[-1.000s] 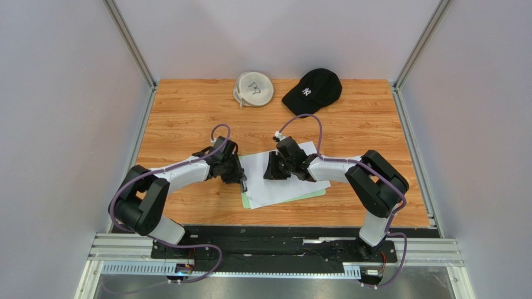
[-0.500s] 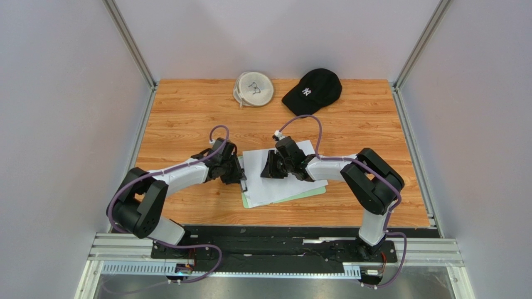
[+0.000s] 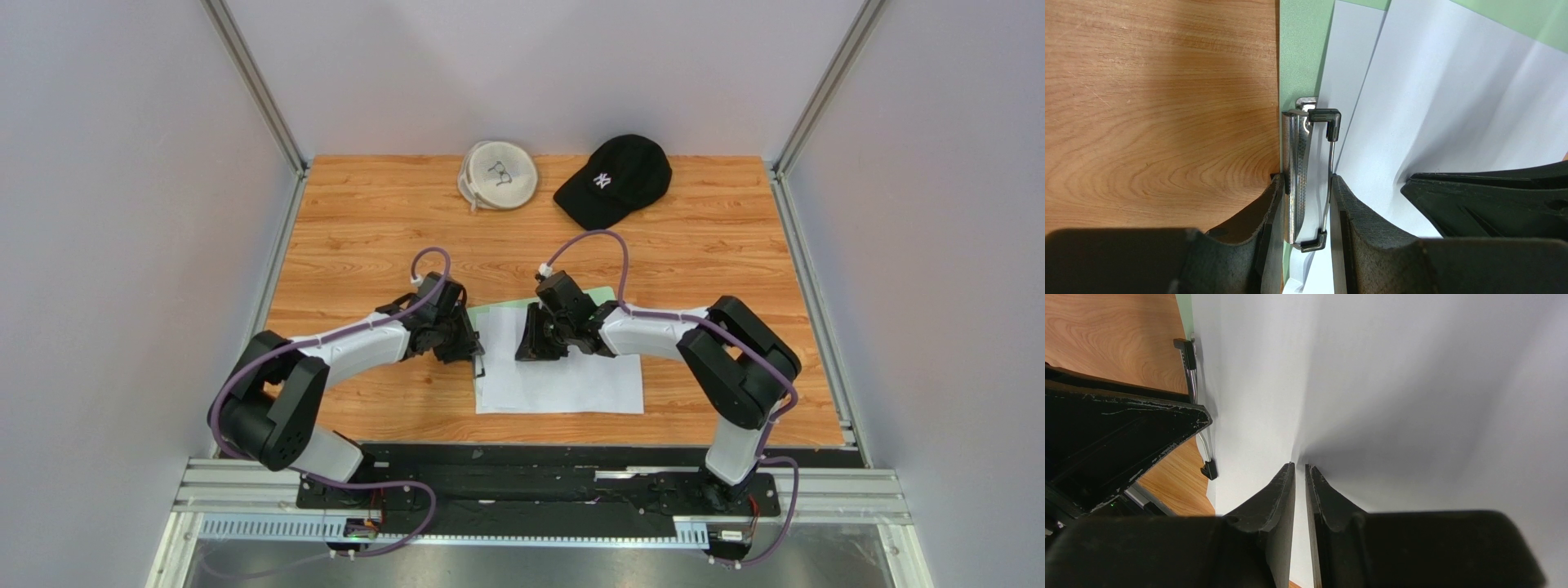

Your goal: Put the files into the folder

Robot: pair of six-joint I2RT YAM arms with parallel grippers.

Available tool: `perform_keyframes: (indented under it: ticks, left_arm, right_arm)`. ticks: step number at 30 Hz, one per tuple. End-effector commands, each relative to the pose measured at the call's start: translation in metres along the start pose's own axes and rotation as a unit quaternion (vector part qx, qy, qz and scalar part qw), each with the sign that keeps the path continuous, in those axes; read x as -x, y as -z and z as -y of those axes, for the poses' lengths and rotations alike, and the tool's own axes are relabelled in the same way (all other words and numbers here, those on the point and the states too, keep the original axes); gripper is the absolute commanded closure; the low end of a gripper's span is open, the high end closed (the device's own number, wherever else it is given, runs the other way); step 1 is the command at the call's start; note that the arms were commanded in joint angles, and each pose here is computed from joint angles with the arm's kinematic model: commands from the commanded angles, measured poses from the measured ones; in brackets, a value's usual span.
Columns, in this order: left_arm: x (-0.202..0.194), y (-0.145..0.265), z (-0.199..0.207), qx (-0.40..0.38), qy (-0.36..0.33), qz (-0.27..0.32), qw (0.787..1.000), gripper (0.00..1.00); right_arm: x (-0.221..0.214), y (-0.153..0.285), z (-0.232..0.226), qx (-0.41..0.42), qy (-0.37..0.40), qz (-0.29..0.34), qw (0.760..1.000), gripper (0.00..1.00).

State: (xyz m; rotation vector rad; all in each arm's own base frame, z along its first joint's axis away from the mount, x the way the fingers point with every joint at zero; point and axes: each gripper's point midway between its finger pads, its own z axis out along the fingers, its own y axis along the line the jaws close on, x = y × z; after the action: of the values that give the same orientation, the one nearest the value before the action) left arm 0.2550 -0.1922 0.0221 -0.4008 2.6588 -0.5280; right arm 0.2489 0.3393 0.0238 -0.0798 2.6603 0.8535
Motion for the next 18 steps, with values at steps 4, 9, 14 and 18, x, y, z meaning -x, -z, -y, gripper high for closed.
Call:
perform_keyframes:
  ticks: [4, 9, 14, 18]
  left_arm:
    - [-0.018, -0.006, -0.029, 0.049, -0.009, -0.024, 0.998, 1.0]
    - [-0.022, -0.008, -0.031, 0.051, -0.014, -0.034, 0.998, 1.0]
    - [-0.02, -0.006, -0.03, 0.05, -0.018, -0.03, 0.998, 1.0]
    - [-0.017, -0.003, -0.029, 0.051, -0.02, -0.026, 0.998, 1.0]
  right_arm:
    - [0.002, -0.003, -0.001, -0.009, 0.08, -0.011, 0.997, 0.8]
    - [0.007, -0.017, -0.01, 0.02, 0.127, -0.012, 0.992, 0.79]
    - [0.011, -0.021, -0.02, 0.039, 0.147, -0.015, 0.988, 0.79]
    - [0.016, -0.017, -0.022, 0.04, 0.169, -0.012, 0.985, 0.79]
